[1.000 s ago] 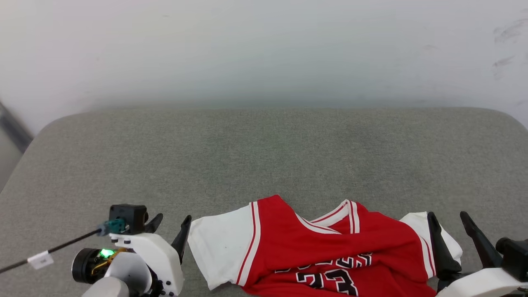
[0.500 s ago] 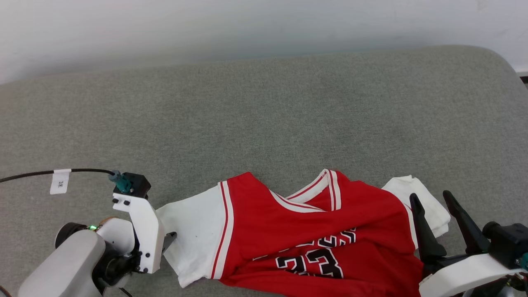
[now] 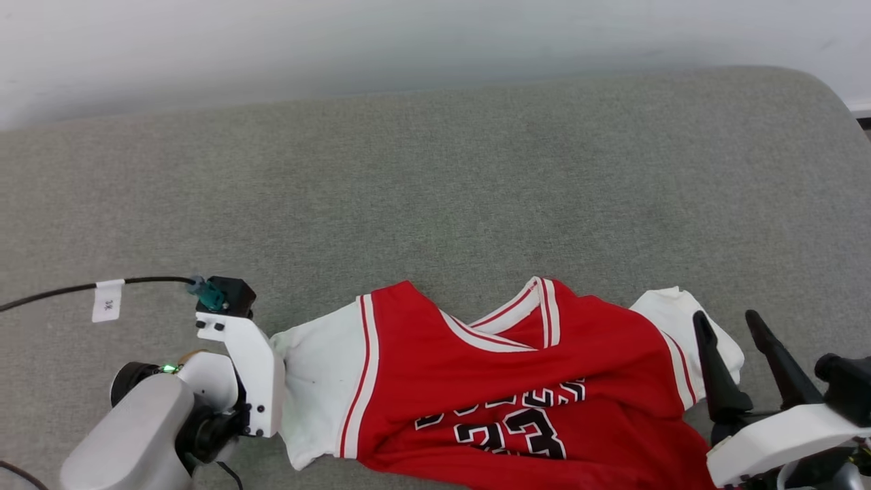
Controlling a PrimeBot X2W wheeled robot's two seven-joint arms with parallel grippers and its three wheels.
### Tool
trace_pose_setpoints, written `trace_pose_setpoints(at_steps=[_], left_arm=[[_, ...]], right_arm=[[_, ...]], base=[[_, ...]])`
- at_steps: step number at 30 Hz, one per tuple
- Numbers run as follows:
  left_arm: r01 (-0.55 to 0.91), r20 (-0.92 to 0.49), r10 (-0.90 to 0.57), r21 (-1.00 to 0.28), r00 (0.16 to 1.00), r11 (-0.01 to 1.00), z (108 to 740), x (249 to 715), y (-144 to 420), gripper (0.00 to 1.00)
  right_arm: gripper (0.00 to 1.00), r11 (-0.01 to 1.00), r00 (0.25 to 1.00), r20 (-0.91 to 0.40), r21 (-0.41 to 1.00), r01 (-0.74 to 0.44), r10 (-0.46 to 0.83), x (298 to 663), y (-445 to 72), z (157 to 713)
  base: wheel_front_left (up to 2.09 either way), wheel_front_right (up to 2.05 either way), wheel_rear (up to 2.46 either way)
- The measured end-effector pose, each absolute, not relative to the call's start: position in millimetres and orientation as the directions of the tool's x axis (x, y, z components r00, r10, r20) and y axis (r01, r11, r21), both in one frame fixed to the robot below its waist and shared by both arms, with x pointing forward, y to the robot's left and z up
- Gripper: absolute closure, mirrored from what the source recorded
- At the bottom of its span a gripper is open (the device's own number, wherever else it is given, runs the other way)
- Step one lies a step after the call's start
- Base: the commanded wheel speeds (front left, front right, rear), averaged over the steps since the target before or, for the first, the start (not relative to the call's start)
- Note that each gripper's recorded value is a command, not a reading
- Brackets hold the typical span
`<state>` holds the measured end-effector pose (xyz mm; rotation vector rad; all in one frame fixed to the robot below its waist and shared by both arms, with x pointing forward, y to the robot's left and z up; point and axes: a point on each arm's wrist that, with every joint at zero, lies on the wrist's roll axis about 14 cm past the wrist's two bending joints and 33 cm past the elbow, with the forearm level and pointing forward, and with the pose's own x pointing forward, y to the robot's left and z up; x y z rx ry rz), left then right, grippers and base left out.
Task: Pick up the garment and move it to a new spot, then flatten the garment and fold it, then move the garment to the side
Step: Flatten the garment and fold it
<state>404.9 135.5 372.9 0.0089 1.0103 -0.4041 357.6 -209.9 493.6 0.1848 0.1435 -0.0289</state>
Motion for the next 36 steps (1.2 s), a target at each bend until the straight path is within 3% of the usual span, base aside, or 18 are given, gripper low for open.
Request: trace_pose_setpoints(at_steps=[4,7,14,22,26,34,35,36], left_arm=[[0.314,-0.755,-0.313,-0.149,0.577,0.938,391.4,413.4,140.2,1.00],[0.303,-0.704,-0.309,-0.138,0.640,0.943,409.1,417.2,144.2,1.00],[0.309,-0.580,-0.315,-0.113,0.751,0.944,450.9,421.9,145.7,1.00],[0.333,-0.495,-0.343,-0.112,0.798,0.936,475.3,431.1,137.1,1.00],[0.337,-0.484,-0.347,-0.110,0.804,0.935,475.7,437.1,136.1,1.00],[0.323,-0.504,-0.341,-0.126,0.794,0.938,460.4,443.0,139.8,1.00],[0.324,-0.504,-0.342,-0.126,0.793,0.938,460.1,442.9,139.9,1.00],[0.323,-0.502,-0.342,-0.127,0.794,0.938,460.5,443.1,140.1,1.00]], right_arm=[[0.00,0.974,0.980,-0.192,0.209,0.087,-0.047,354.3,-224.5,489.2],[0.00,0.965,0.953,-0.297,0.229,0.131,-0.059,347.8,-236.4,470.5],[0.00,0.961,0.809,-0.588,0.211,0.178,-0.021,345.5,-261.3,427.8],[0.00,0.978,0.649,-0.758,0.179,0.110,0.066,384.1,-250.8,407.2],[0.00,0.986,0.604,-0.793,0.153,0.071,0.080,408.7,-243.8,397.3],[0.00,0.994,0.457,-0.885,0.105,0.013,0.088,426.1,-232.4,359.2],[0.29,0.994,0.450,-0.888,0.105,0.012,0.088,425.7,-232.1,358.6],[0.84,0.994,0.443,-0.892,0.109,0.013,0.092,424.8,-231.6,358.0]], base=[[0.00,0.00,0.00],[0.00,0.00,0.00],[0.00,0.00,0.00],[0.00,0.00,0.00],[0.00,0.00,0.00],[0.00,0.00,0.00],[0.00,0.00,0.00],[0.00,0.00,0.00]])
